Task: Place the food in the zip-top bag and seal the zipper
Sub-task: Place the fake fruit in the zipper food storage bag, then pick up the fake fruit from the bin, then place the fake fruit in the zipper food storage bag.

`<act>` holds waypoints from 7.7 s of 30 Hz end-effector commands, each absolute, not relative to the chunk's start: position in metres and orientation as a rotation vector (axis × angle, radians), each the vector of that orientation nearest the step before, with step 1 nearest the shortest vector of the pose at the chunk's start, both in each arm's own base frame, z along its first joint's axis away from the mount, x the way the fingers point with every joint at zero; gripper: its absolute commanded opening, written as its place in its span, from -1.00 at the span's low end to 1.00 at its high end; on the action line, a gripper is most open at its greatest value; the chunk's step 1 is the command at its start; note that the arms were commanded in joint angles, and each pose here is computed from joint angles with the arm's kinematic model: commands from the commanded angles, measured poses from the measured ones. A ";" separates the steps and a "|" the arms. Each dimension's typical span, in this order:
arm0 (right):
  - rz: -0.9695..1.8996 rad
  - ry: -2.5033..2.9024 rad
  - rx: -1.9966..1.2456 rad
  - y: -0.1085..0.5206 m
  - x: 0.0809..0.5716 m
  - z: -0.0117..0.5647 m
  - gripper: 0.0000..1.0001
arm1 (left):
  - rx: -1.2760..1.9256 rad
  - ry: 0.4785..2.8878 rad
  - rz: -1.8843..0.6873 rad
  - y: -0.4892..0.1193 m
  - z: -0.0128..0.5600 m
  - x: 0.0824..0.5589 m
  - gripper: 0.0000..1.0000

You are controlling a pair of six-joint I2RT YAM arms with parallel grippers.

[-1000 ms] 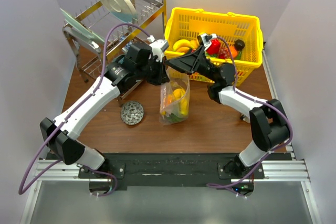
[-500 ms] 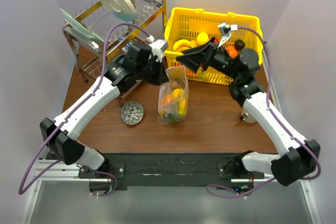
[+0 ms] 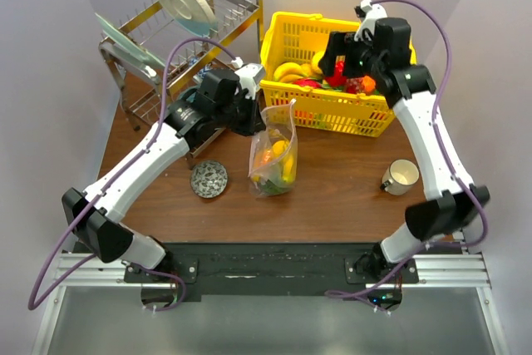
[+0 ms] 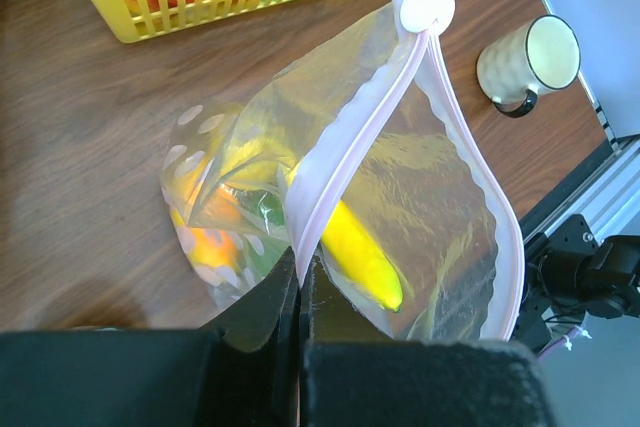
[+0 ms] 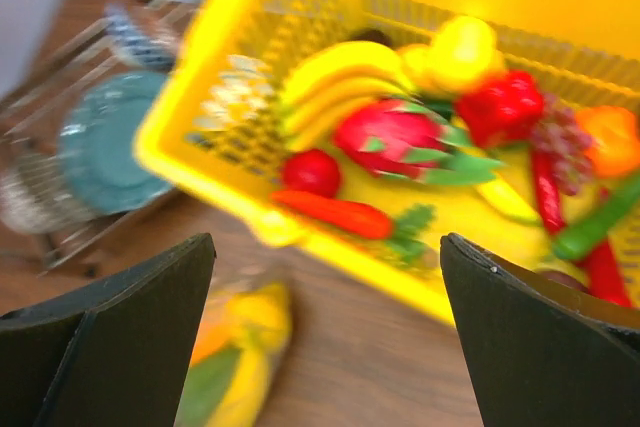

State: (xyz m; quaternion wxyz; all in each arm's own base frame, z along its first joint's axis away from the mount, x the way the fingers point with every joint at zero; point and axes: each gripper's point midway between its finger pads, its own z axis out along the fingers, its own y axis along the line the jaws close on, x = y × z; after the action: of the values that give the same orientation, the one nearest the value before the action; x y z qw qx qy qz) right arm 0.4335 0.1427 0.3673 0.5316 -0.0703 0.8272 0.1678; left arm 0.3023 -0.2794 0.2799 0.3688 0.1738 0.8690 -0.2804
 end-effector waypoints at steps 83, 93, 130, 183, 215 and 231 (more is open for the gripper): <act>-0.425 2.901 0.178 -0.026 0.469 0.032 0.65 | 0.456 2.194 -0.715 -0.272 0.279 0.300 -1.00; -0.465 2.873 0.229 -0.038 0.478 0.021 0.54 | 0.451 2.188 -0.716 -0.271 0.283 0.300 -1.00; -0.110 2.575 0.220 0.002 0.539 0.093 -0.08 | 0.513 2.155 -0.630 -0.273 0.279 0.319 -1.00; 1.299 1.771 -0.603 0.336 0.241 0.356 -0.21 | 0.546 1.863 -0.946 -0.269 0.303 0.298 -1.00; 0.695 1.995 -0.324 0.269 0.299 0.300 0.79 | 0.475 1.942 -0.960 -0.260 0.281 0.314 -1.00; 0.198 1.931 -0.093 0.162 0.380 0.382 0.95 | 0.475 1.935 -0.939 -0.257 0.282 0.315 -1.00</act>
State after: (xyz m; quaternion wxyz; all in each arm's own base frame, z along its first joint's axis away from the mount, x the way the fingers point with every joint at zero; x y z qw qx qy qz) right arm 0.3480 0.1917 0.3859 0.5733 -0.0653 0.8084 0.1162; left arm 0.3099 -0.2592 0.2721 0.4307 0.1911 0.7962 -0.3795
